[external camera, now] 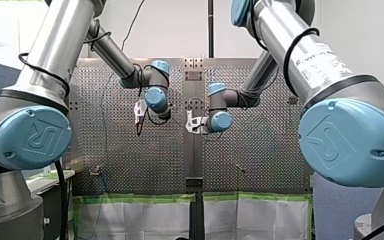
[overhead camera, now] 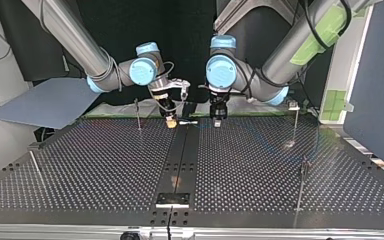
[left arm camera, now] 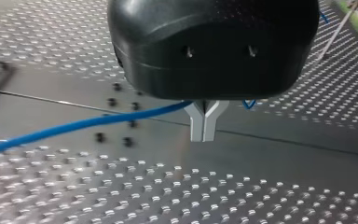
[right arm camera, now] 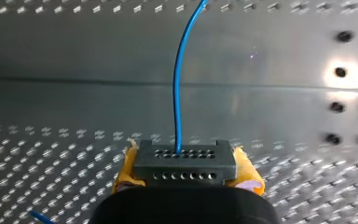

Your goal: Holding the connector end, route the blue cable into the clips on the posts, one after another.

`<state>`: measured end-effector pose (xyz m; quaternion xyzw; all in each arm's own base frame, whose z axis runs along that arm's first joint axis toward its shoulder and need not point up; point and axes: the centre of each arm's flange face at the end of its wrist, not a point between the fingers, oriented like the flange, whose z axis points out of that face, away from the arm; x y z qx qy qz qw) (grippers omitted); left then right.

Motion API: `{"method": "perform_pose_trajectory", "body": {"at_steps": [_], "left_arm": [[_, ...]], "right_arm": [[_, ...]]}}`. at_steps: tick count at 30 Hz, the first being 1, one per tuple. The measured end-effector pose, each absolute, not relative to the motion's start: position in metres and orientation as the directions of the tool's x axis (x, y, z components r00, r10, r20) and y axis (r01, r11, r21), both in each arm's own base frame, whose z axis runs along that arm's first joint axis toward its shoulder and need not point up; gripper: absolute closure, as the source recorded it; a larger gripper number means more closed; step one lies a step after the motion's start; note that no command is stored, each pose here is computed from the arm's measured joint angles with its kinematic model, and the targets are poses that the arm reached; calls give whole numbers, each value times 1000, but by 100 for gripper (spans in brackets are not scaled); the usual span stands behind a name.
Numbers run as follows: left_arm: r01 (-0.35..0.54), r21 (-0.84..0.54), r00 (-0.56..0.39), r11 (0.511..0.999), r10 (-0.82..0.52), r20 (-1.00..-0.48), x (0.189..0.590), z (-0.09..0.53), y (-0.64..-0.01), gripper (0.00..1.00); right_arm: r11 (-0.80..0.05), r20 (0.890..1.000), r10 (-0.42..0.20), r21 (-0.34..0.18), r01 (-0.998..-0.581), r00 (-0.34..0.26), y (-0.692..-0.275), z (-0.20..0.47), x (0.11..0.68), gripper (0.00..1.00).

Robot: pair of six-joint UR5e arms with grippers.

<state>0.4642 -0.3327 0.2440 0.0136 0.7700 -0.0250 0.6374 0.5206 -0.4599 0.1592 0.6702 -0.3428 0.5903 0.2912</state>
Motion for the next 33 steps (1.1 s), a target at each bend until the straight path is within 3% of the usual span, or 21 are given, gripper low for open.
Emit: {"method": "perform_pose_trajectory", "body": {"at_steps": [15, 33], "left_arm": [[104, 2, -226, 995, 26, -974, 463, 161, -366, 100], [127, 44, -298, 991, 81, -951, 445, 67, -387, 100]], "right_arm": [[-562, 992, -123, -37, -826, 40, -461, 112, 490, 100], [-531, 988, -145, -33, -847, 52, -450, 18, 466, 100]]}}
